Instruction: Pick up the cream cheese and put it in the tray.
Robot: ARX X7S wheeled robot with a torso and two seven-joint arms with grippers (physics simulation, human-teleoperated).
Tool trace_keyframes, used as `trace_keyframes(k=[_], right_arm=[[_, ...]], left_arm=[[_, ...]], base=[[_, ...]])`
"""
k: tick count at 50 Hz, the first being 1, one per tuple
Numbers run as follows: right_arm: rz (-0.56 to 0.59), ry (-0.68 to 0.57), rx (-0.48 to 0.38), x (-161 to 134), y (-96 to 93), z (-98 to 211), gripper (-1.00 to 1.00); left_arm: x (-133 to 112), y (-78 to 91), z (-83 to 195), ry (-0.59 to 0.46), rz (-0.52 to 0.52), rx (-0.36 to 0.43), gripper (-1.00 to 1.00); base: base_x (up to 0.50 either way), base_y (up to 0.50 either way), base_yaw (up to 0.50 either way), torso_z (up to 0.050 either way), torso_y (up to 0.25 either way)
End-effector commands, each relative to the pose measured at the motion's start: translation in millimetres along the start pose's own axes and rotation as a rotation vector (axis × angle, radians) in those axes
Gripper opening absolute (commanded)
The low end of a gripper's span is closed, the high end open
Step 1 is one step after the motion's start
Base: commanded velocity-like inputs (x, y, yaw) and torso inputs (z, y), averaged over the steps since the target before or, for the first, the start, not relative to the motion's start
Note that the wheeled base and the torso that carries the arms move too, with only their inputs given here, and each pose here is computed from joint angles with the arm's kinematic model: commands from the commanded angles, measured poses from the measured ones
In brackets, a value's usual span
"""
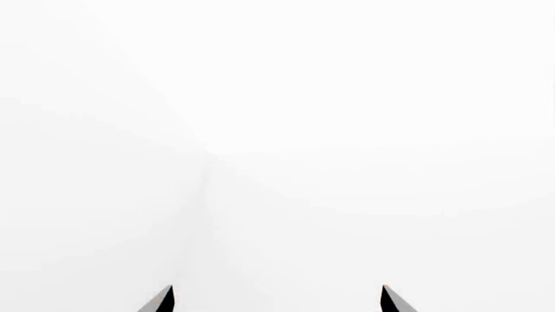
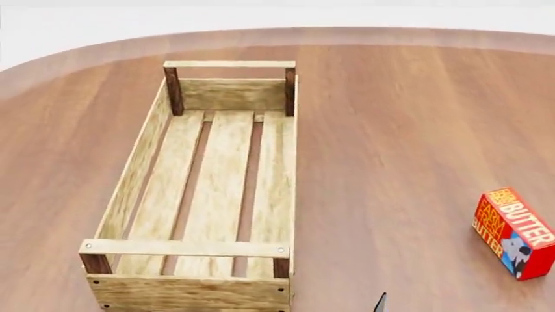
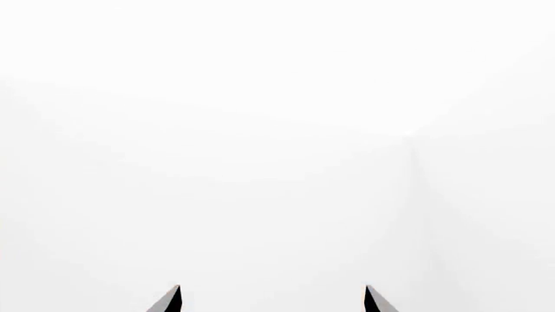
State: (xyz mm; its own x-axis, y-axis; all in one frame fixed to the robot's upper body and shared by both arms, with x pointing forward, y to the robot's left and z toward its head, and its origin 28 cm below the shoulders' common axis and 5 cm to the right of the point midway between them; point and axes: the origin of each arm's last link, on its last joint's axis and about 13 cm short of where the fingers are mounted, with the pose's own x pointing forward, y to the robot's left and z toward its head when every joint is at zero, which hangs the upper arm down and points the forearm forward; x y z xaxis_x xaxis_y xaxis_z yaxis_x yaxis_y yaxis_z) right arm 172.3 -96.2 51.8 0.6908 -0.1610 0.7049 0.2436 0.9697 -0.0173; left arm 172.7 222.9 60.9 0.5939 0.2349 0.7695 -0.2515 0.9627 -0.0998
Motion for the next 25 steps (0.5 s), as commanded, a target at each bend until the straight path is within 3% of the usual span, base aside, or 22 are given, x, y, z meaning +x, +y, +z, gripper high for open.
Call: trace_keyframes(k=[1,25], right_arm=[[0.001,0.0,-0.001,-0.1,0.2,-0.1,1.0],[0.0,0.001,0.001,0.0,0.0,-0.2,1.0]], left_arm=[[0.0,0.1,0.3,-0.003,-0.001,0.0,1.0],[-0.6,-0.2,0.0,-0.008,-0.005,0.002,1.0]], base=[[0.2,0.28,0.0,0.0,0.0],[0.2,0.28,0.0,0.0,0.0]])
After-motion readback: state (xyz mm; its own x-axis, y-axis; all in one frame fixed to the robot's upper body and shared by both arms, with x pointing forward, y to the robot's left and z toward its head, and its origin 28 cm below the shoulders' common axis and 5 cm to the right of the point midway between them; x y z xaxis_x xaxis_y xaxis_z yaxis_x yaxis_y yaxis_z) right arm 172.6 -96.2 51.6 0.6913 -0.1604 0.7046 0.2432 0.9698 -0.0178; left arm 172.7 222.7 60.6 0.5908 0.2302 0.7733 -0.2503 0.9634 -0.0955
